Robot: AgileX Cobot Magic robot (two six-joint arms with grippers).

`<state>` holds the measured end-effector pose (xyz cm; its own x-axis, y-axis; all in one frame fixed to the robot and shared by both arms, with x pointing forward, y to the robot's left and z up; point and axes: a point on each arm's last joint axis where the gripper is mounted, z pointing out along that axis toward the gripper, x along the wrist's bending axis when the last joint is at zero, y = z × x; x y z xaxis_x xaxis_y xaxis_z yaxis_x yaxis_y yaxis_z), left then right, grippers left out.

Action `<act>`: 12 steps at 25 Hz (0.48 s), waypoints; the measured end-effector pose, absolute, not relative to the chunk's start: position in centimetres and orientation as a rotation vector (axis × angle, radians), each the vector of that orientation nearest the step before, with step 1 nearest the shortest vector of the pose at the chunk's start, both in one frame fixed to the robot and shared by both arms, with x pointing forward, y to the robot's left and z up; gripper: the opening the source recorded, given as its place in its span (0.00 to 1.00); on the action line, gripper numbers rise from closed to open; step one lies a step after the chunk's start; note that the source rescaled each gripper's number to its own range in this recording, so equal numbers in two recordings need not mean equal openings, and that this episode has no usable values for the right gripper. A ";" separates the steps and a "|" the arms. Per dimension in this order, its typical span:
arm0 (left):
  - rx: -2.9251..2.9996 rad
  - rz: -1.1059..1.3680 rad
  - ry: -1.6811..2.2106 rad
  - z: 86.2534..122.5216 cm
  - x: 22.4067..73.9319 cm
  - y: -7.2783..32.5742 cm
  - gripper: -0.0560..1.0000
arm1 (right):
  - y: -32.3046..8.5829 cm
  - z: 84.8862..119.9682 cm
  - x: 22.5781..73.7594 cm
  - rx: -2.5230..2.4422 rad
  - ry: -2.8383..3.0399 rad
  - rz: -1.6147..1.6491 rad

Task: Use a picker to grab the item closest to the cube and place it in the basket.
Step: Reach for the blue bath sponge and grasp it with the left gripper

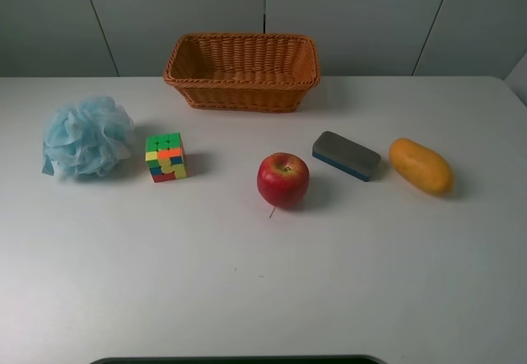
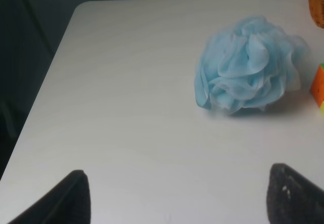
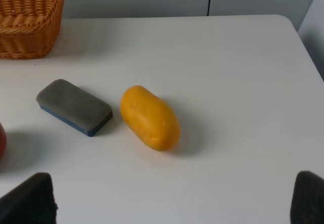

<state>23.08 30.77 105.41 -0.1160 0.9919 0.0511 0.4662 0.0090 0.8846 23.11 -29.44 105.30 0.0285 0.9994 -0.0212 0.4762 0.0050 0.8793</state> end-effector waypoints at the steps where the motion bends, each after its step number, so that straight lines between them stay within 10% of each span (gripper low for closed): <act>1: 1.515 1.050 1.650 105.4 23.1 30.8 0.90 | -29.4 105.3 23.1 1.568 1.543 0.897; 12: 1.496 1.087 1.595 107.6 23.2 30.7 0.90 | -29.4 105.3 23.1 1.568 1.543 0.897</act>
<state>23.19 30.69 107.60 -0.1028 0.9928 0.0609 0.4202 -0.0121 0.9074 23.11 -29.44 105.30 0.0285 0.9994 -0.0212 0.4762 0.0050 0.8793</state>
